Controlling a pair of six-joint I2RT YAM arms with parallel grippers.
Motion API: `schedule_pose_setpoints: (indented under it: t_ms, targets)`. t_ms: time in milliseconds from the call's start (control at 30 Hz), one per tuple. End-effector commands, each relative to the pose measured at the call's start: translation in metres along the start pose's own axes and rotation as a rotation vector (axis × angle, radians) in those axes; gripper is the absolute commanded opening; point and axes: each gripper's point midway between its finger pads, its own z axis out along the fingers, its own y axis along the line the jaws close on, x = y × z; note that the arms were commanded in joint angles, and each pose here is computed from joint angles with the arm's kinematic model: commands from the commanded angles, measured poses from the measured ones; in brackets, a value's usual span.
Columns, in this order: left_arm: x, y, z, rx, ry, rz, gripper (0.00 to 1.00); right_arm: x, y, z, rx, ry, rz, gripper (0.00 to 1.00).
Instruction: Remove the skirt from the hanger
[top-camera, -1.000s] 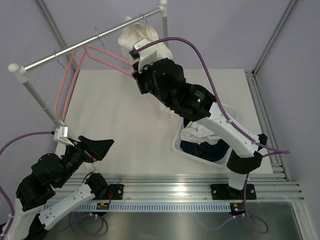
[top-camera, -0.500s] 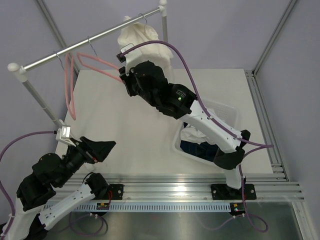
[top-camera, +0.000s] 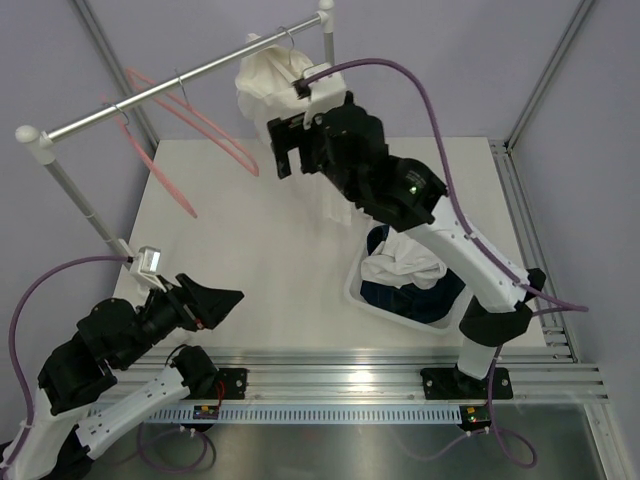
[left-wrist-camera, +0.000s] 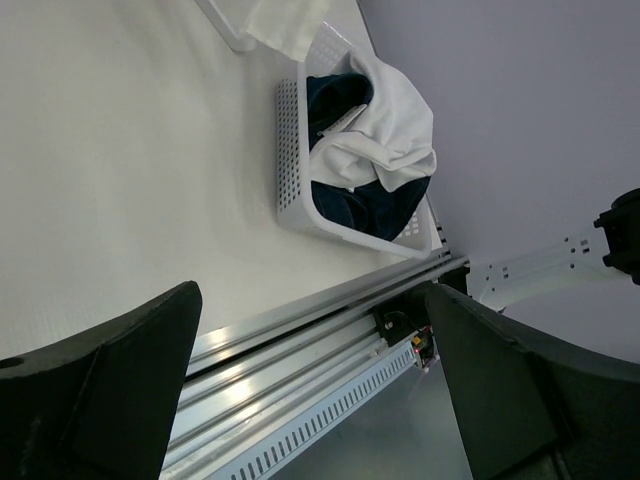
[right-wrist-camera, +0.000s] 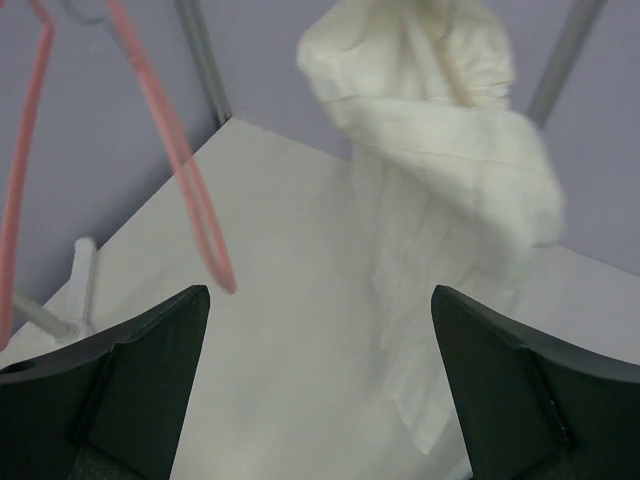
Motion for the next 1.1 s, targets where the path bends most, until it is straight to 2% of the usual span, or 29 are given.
schedule_pose_setpoints:
  t_ms: [0,100,200,300,400,567,700,933,1033,1067]
  targets:
    - [-0.001,-0.015,-0.008,0.077,0.000,-0.052,0.99,-0.040,-0.081,-0.023,0.149,-0.077,0.037,0.99]
    - [0.004,-0.012,-0.007,0.083,0.009,-0.063,0.99,-0.038,-0.121,-0.018,0.188,-0.053,0.009,1.00]
    - [0.012,-0.006,0.000,0.067,0.029,-0.043,0.99,-0.031,-0.149,-0.007,0.197,-0.019,-0.085,0.99]
    - [0.017,-0.004,0.014,0.056,0.040,-0.026,0.99,-0.016,-0.161,0.009,0.159,0.032,-0.155,0.99]
    - [0.028,-0.008,0.032,0.073,0.081,-0.016,0.99,0.000,-0.153,0.022,0.068,0.061,-0.244,0.98]
    - [0.047,-0.010,0.055,0.068,0.167,0.000,0.99,0.000,-0.145,0.025,-0.046,-0.012,-0.204,0.95]
    - [0.047,-0.011,0.060,0.067,0.174,0.015,0.99,0.015,-0.140,0.041,-0.125,0.026,-0.161,0.90]
    - [0.037,-0.014,0.053,0.064,0.150,0.035,0.99,0.019,-0.148,0.075,-0.125,0.040,-0.176,0.86]
    - [0.037,-0.012,0.050,0.060,0.150,0.040,0.99,0.013,-0.147,0.086,-0.148,0.020,-0.176,0.79]
    - [0.036,-0.012,0.050,0.059,0.146,0.042,0.99,0.013,-0.148,0.089,-0.148,0.019,-0.169,0.72]
